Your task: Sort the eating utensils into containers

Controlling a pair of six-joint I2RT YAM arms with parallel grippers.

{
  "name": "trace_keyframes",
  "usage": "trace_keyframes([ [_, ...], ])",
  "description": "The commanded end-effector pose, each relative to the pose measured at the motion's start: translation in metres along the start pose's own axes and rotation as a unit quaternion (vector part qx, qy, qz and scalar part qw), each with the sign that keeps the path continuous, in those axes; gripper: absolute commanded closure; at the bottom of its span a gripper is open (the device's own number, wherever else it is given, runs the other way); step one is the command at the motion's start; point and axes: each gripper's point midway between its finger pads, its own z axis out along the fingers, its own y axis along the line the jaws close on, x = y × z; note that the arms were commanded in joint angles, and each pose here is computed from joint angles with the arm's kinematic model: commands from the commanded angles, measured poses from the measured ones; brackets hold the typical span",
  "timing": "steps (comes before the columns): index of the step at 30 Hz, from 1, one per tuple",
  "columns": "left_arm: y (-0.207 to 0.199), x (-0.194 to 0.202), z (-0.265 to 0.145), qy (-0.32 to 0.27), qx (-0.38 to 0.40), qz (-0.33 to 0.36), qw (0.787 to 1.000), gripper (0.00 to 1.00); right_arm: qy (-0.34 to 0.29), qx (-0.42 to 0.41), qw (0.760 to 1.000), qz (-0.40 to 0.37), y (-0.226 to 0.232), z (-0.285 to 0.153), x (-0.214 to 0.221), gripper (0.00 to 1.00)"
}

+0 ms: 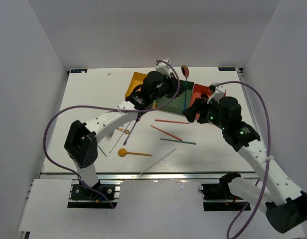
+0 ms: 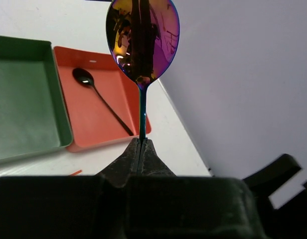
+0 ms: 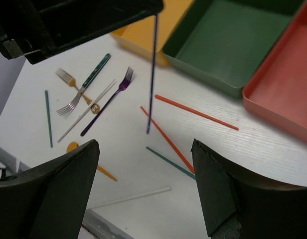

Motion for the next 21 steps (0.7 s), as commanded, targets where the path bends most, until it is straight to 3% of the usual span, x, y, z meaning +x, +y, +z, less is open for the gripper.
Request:
trace_keyframes([
  [1,-0.039,-0.031,-0.020,-0.040,0.058,-0.039,0.997,1.00,-0.006,-0.104,0.994,-0.039,0.037,0.011,-0.015,0.21],
  [4,-0.043,-0.029,-0.023,-0.033,0.067,-0.044,0.996,1.00,-0.009,-0.132,0.990,-0.043,0.046,0.017,-0.018,0.23],
  [11,-0.047,-0.021,-0.031,-0.027,0.085,-0.061,0.994,1.00,-0.022,-0.082,0.994,-0.062,0.033,0.040,-0.040,0.38],
  [14,-0.043,-0.016,-0.031,-0.021,0.083,-0.063,0.994,1.00,-0.019,-0.084,0.994,-0.074,0.034,0.047,-0.044,0.51],
  [17,-0.043,-0.014,-0.032,-0.020,0.084,-0.068,0.994,1.00,-0.010,-0.089,0.992,-0.086,0.035,0.054,-0.044,0.72],
  [19,-0.048,-0.017,-0.033,-0.025,0.093,-0.072,0.993,1.00,0.000,-0.089,0.992,-0.094,0.033,0.061,-0.039,0.79],
  [20,-0.049,-0.019,-0.034,-0.026,0.095,-0.073,0.992,1.00,0.002,-0.087,0.992,-0.097,0.031,0.063,-0.037,0.88],
  [21,-0.050,-0.019,-0.034,-0.027,0.095,-0.074,0.992,1.00,0.006,-0.085,0.992,-0.098,0.029,0.065,-0.034,0.89],
])
